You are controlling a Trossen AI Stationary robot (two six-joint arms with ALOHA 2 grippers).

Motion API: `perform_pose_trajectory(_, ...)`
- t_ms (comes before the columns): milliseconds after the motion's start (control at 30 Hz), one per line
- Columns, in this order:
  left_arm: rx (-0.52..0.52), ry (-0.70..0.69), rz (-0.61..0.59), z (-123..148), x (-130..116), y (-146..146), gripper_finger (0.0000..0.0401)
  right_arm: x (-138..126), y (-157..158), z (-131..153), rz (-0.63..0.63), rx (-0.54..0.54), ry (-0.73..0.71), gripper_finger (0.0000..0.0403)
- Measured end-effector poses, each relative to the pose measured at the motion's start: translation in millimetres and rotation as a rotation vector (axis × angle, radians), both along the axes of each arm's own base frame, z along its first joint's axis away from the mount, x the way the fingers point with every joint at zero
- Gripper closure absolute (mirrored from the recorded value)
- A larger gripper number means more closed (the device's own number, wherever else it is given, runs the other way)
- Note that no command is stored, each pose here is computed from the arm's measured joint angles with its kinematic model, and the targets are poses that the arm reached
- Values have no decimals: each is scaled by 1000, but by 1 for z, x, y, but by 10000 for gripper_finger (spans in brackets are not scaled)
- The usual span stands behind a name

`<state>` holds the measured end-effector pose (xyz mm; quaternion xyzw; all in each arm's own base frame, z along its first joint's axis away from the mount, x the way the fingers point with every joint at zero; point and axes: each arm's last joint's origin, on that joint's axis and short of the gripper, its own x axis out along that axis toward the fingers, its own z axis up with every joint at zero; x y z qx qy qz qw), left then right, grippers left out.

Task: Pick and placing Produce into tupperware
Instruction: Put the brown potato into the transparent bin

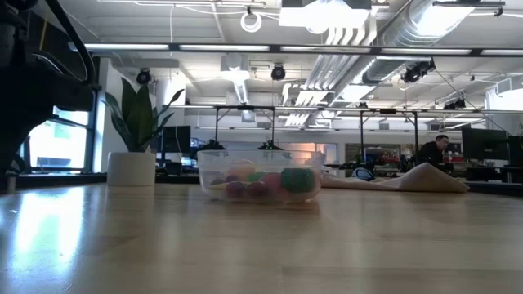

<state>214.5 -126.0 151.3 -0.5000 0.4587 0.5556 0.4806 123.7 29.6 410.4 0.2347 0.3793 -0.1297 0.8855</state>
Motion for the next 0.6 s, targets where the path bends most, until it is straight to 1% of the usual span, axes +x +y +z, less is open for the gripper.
perform_pose_trajectory(467,9,-6,-6,0,0,0,141,0,0,0,0,0,0,272)
perform_pose_trajectory(600,-12,31,-18,-4,0,-1,141,0,0,0,0,0,0,272)
